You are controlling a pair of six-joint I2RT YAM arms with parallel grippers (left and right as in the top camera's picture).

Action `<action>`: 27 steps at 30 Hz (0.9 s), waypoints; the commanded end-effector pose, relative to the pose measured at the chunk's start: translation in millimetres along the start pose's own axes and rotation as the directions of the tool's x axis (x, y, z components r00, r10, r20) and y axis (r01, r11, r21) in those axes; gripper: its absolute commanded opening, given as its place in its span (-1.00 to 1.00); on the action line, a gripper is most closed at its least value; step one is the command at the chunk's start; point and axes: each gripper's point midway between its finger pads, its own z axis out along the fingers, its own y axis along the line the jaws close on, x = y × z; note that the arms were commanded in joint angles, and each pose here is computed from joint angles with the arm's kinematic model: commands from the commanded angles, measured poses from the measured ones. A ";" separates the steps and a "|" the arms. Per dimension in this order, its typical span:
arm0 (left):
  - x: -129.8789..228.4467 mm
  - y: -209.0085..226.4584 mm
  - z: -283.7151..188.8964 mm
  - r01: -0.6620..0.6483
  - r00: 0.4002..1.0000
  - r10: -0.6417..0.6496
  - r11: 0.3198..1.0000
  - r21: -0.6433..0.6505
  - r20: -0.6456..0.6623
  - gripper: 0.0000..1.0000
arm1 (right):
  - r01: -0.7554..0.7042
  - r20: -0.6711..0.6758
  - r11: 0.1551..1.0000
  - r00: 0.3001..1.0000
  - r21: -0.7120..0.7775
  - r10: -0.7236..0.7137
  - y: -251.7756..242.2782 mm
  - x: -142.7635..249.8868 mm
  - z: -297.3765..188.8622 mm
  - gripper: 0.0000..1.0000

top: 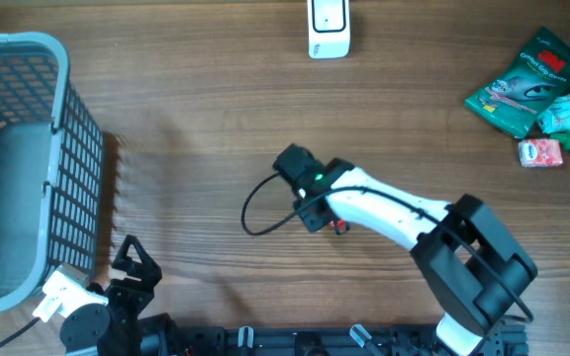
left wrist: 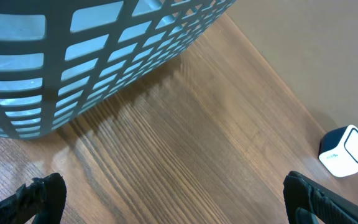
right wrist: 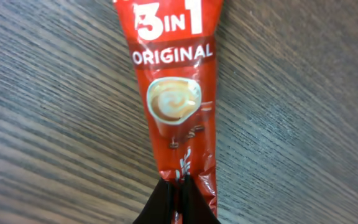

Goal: Scan the item barcode

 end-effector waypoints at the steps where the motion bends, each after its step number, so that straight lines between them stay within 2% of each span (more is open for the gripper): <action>1: -1.4 2.0 0.1 0.007 1.000 -0.007 1.000 -0.010 0.010 1.00 | -0.033 -0.238 0.968 0.971 -0.249 -0.029 23.3 54.3 26.5 -0.91; 5: -1.4 2.0 0.1 0.007 1.000 -0.007 1.000 -0.010 0.010 1.00 | -0.033 -0.186 0.821 0.978 -0.571 -0.090 47.9 36.9 -11.2 -0.91; 8: -1.4 2.0 0.1 0.007 1.000 -0.007 1.000 -0.010 0.010 1.00 | 0.003 -0.069 0.593 0.993 -0.805 -0.098 58.6 18.7 -56.0 -0.91; 10: -1.4 2.0 0.1 0.007 1.000 -0.007 1.000 -0.010 0.010 1.00 | 0.029 0.000 0.467 0.998 -0.884 -0.062 59.0 10.0 -76.3 -0.91; 14: -1.4 2.0 0.1 0.008 1.000 -0.008 1.000 -0.010 0.010 1.00 | 0.113 0.114 0.304 0.993 -0.946 -0.015 58.5 2.0 -104.4 -0.91; 20: -1.4 2.0 0.1 0.007 1.000 -0.007 1.000 -0.010 0.010 1.00 | 0.135 0.144 0.204 0.989 -0.970 0.030 63.0 -3.9 -122.8 -0.91; 27: -1.4 2.0 0.1 0.007 1.000 -0.007 1.000 -0.010 0.010 1.00 | 0.179 0.177 0.001 0.974 -0.984 0.143 64.9 -18.2 -161.1 -0.91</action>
